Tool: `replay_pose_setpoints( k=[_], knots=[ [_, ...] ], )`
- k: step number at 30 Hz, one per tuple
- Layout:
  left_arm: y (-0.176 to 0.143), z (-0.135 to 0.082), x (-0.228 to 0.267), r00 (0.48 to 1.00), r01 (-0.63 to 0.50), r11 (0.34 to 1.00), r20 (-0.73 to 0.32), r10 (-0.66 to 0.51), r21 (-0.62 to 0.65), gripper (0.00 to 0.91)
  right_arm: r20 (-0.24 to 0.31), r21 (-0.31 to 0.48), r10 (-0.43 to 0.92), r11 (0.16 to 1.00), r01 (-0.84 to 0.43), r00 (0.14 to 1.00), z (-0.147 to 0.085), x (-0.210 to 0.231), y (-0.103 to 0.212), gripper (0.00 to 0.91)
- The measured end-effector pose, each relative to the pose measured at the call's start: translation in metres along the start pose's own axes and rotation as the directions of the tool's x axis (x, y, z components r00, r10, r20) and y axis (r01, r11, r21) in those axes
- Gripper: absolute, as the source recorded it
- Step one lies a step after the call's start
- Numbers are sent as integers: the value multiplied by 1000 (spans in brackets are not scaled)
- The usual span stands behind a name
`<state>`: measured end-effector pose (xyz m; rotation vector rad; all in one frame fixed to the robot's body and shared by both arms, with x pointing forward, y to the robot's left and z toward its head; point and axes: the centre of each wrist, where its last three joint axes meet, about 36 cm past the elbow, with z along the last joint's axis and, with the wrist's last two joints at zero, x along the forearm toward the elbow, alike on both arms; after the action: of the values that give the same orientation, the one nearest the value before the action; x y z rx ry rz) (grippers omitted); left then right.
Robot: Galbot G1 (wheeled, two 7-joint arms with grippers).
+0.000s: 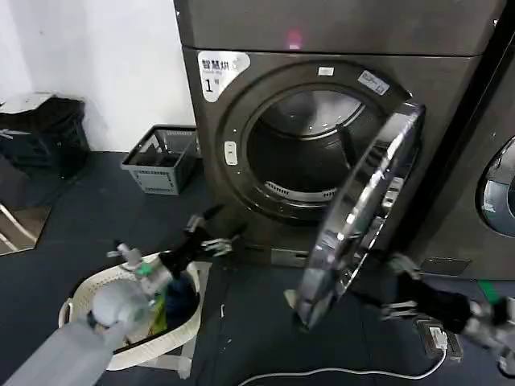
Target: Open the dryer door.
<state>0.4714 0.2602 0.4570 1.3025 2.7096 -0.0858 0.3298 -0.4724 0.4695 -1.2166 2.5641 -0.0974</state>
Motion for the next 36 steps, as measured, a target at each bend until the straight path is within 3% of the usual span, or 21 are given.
replay_pose_setpoints(
  k=[3,9,12,17,20,24,30,36],
  knots=[
    [-8,1,-19,997,-74,997,2,74,15,907,33,35,148,988,-149,989,-9,27,11,907],
    [-29,10,-54,977,-211,976,11,211,62,907,-20,132,529,843,-522,848,-33,77,20,907],
    [-37,12,-69,959,-282,956,14,282,85,907,-33,164,713,695,-700,701,-43,97,18,907],
    [-54,10,-93,911,-413,907,15,413,86,907,-8,245,927,365,-898,375,-57,137,13,907],
    [-59,9,-106,894,-447,891,5,448,76,907,40,288,978,183,-940,203,-69,156,10,907],
    [-69,10,-123,874,-484,871,3,486,81,907,89,316,995,17,-949,48,-95,181,9,907],
    [-88,8,-141,850,-521,843,-9,527,135,907,180,402,974,-199,-894,-136,-140,220,10,907],
    [-100,7,-156,838,-538,830,-9,545,144,907,249,434,934,-343,-833,-255,-175,250,17,907]
  ],
)
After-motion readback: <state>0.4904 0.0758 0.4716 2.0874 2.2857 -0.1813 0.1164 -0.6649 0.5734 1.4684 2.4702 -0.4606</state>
